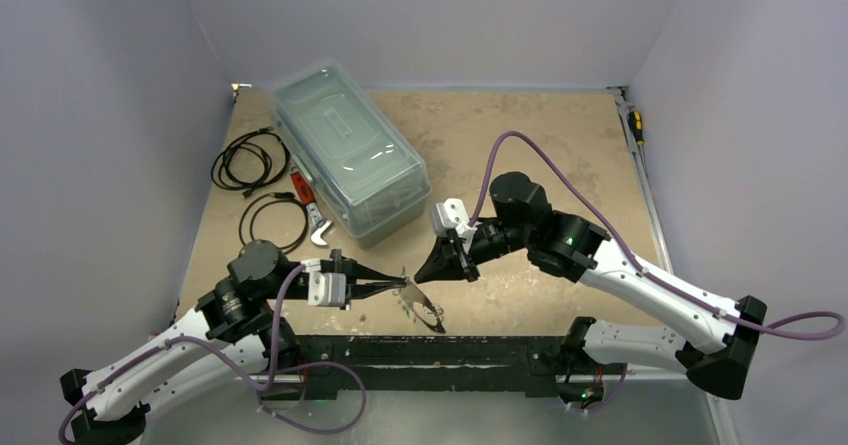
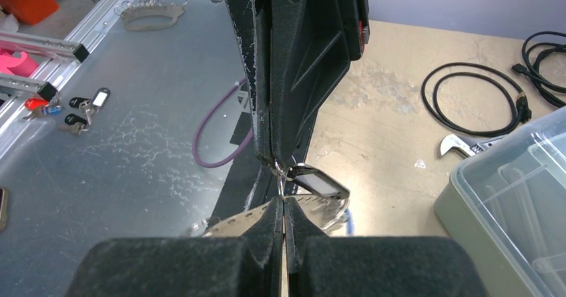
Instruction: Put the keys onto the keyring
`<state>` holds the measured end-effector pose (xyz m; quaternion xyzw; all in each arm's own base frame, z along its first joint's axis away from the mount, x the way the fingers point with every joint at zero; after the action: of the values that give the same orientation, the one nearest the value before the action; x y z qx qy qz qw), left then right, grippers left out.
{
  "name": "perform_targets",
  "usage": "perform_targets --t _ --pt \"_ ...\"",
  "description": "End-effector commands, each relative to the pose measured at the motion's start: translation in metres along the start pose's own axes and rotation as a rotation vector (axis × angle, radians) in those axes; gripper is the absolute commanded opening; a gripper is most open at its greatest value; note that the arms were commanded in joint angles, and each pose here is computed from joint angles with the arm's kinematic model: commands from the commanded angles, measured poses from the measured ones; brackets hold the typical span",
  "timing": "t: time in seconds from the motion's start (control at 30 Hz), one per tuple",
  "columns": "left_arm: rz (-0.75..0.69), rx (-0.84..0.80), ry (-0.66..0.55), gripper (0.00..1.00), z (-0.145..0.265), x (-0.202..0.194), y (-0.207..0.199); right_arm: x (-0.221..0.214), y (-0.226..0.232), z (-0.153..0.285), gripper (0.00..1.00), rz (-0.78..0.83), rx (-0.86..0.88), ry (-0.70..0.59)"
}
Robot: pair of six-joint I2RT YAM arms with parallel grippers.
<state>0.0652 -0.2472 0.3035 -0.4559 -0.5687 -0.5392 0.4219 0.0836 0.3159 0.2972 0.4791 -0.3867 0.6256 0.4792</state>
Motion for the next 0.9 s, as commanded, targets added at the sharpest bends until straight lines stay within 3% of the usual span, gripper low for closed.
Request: perform_targets --t 0.0,0.87 --pt "-0.008 -0.019 -0.028 0.0 -0.001 0.007 -0.002 0.036 -0.007 0.005 0.0 0.073 -0.039 -0.076" --pt "-0.037 -0.017 -0.085 0.0 0.005 0.02 -0.005 0.043 -0.003 0.004 0.0 0.022 -0.04 -0.144"
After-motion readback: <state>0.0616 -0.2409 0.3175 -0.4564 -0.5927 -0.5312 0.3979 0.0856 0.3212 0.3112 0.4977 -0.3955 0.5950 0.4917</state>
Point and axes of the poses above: each gripper's point midway between its finger pads, its own z axis back along the fingers, its own y axis along the line the jaws close on, x = y × z, the point moved 1 cm from there along z, back along the fingers, and after that the axes turned 3 degrees about z, right-handed, at the moved point
